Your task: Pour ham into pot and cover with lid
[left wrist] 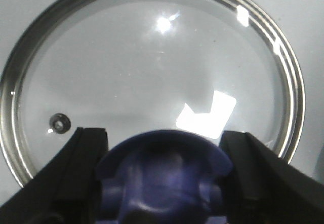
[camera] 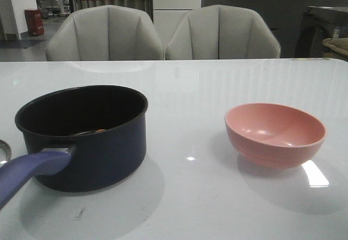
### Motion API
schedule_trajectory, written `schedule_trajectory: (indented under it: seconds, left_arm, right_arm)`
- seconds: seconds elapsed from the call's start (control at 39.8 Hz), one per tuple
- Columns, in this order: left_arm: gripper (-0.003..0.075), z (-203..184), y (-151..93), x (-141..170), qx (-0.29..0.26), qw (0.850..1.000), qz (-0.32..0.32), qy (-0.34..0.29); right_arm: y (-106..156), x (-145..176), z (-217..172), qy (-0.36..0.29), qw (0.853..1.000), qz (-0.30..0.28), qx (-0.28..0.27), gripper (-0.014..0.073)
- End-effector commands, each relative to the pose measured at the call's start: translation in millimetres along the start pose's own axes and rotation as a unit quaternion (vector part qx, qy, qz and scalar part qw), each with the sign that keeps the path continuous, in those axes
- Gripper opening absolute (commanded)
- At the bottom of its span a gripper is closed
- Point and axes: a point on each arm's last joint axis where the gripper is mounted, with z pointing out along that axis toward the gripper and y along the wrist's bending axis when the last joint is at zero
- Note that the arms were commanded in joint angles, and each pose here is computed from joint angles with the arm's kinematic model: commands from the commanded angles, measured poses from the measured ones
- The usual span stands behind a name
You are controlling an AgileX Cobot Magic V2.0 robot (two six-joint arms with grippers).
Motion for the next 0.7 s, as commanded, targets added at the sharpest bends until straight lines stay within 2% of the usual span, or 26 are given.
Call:
schedule_trajectory:
  seconds: [0.0,0.2,0.4,0.68]
  left_arm:
    - [0.0184,-11,-2,0,0.008,1.0,0.008,-0.006]
    - [0.0114,-26,-3,1,0.014,0.998,0.036,-0.041]
    - [0.0113,-56,-5,6,0.025,0.993,0.047,-0.103]
    - [0.0113,-96,-11,7,0.031,0.988,0.092,-0.123]
  right_arm:
    - [-2,-16,-1,-0.048,0.999,-0.002,0.011,0.0143]
    - [-2,-16,-1,-0.048,0.999,-0.002,0.011,0.0143]
    - [-2,-16,-1,-0.048,0.999,-0.002,0.011,0.0143]
    - [-2,-16,-1,-0.048,0.999,-0.002,0.011,0.0143]
